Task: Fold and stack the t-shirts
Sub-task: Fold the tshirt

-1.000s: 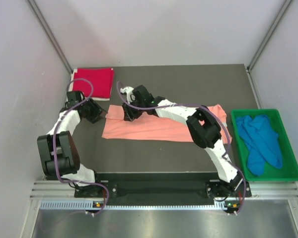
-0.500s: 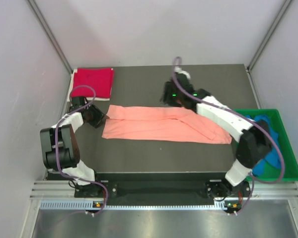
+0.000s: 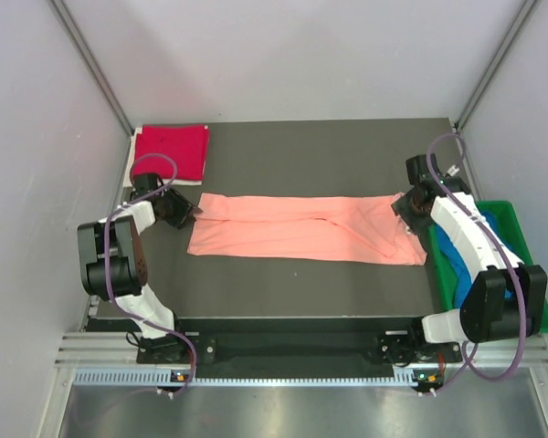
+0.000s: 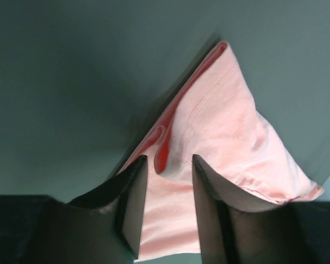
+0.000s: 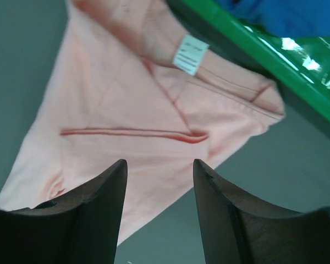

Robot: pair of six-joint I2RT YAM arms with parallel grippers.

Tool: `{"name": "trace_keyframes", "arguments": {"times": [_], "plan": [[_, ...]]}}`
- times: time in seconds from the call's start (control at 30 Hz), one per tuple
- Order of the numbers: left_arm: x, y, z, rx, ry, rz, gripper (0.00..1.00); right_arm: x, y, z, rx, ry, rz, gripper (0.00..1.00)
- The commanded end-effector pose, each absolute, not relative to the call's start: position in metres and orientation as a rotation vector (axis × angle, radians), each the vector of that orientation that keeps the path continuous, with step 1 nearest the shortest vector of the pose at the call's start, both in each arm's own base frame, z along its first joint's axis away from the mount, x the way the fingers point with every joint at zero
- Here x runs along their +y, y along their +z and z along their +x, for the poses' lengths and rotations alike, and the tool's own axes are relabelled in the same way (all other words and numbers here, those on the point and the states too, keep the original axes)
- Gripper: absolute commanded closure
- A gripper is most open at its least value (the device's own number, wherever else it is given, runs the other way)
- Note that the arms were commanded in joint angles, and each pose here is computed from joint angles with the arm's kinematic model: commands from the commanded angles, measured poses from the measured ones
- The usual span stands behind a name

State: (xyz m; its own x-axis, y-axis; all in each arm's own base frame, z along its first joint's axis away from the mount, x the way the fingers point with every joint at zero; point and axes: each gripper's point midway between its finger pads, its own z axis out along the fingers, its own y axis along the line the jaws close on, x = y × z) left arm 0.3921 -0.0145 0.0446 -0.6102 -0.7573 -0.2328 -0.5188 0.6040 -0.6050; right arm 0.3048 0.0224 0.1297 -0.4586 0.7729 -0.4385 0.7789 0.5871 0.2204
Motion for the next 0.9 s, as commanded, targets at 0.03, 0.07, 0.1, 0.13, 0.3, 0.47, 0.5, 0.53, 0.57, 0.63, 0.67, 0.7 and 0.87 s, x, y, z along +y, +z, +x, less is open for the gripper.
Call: {"name": "trace_keyframes", "arguments": {"times": [0.03,0.07,0.1,0.13,0.3,0.47,0.5,0.53,0.57,0.63,0.67,0.7,0.87], "plan": [[-0.016,0.063,0.415,2.292,-0.718,-0.949,0.62,0.003,0.11,0.264,2.347,-0.117,1.527,0.48],[-0.017,0.063,0.416,2.292,-0.722,-0.95,0.63,0.004,0.101,0.258,2.366,-0.115,1.565,0.48],[-0.018,0.061,0.415,2.295,-0.726,-0.951,0.64,0.009,0.098,0.257,2.373,-0.061,1.615,0.48],[-0.019,0.061,0.417,2.292,-0.735,-0.953,0.68,0.011,0.096,0.259,2.36,-0.032,1.635,0.48],[-0.021,0.063,0.42,2.289,-0.749,-0.949,0.84,0.021,0.085,0.264,2.346,0.009,1.769,0.49],[-0.023,0.067,0.423,2.282,-0.75,-0.936,1.0,0.028,0.06,0.277,2.376,0.05,1.933,0.54],[-0.024,0.067,0.423,2.283,-0.754,-0.935,1.0,0.029,0.056,0.278,2.378,0.05,1.97,0.55],[-0.025,0.067,0.423,2.286,-0.757,-0.932,1.0,0.028,0.052,0.279,2.381,0.041,1.988,0.59],[-0.025,0.066,0.423,2.287,-0.758,-0.934,1.0,0.034,0.046,0.28,2.408,0.072,2.028,0.62],[-0.025,0.065,0.423,2.29,-0.756,-0.935,1.0,0.032,0.04,0.287,2.386,0.092,2.06,0.63],[-0.025,0.064,0.423,2.291,-0.756,-0.936,1.0,0.032,0.036,0.288,2.383,0.093,2.07,0.64],[-0.026,0.064,0.423,2.295,-0.761,-0.937,1.0,0.033,0.034,0.29,2.371,0.104,2.088,0.64],[-0.025,0.066,0.424,2.287,-0.749,-0.931,1.0,0.029,0.034,0.295,2.345,0.122,2.117,0.61]]}}
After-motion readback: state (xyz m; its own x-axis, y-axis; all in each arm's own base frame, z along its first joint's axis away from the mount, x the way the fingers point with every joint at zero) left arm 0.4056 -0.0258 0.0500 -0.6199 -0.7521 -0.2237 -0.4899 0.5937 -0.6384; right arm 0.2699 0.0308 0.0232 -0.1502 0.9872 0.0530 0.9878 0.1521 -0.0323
